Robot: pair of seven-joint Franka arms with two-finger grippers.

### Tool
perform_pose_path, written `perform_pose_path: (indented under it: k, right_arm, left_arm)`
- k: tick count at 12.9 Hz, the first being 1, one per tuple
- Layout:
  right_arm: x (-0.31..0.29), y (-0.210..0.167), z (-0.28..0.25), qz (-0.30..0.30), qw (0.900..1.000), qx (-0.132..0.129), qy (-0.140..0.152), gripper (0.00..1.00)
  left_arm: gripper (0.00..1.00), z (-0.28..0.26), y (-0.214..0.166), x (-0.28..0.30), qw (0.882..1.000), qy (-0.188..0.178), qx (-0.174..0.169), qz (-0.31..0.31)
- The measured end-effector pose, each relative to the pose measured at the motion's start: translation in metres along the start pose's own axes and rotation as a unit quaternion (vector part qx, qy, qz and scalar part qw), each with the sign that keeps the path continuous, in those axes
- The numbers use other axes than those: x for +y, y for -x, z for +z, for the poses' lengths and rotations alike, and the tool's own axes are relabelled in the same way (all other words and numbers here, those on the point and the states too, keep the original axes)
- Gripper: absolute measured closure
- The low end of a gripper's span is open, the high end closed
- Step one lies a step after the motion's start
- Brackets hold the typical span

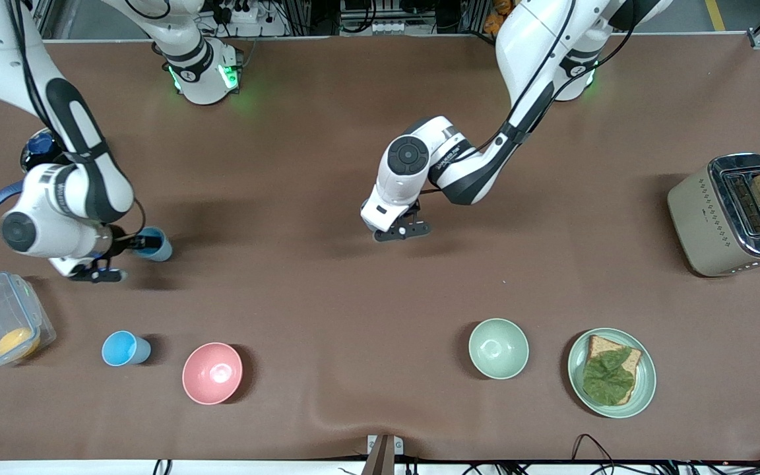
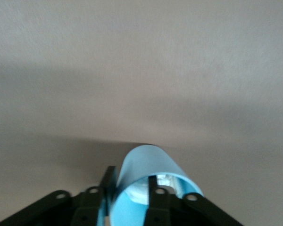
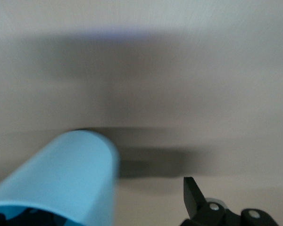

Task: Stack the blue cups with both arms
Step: 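Carry the tissue-filled cup to mid-table with the left gripper and lower it, then open the left gripper off the tissue cup while the right gripper approaches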

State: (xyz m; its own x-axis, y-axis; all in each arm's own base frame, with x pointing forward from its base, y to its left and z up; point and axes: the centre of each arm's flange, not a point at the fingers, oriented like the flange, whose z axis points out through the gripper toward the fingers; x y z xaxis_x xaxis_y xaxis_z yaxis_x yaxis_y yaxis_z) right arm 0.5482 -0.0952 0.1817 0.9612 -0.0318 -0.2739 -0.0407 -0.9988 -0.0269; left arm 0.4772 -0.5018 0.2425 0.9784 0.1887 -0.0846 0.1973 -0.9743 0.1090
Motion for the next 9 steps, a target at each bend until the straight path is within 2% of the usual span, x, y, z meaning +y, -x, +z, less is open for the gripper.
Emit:
perform_pose_path:
  k: [4, 6, 8, 9]
  right_arm:
    - [-0.001, 0.006, 0.001, 0.0, 1.0, -0.003, -0.001, 0.0]
    - [-0.001, 0.005, 0.001, 0.0, 1.0, -0.001, 0.0, 0.19]
    - [-0.004, 0.005, 0.001, -0.002, 1.0, 0.0, -0.001, 0.46]
    - [-0.007, 0.006, 0.002, -0.004, 1.0, -0.002, -0.001, 0.55]
  left_arm:
    - [0.2, -0.068, -0.038, -0.009, 0.999, 0.022, 0.033, -0.024]
    - [0.01, -0.125, -0.048, -0.017, 0.998, 0.019, 0.058, -0.028]
    - [0.0, -0.182, -0.057, -0.034, 0.996, 0.012, 0.087, -0.021]
    - [0.0, -0.206, -0.063, -0.046, 0.995, 0.009, 0.098, -0.018]
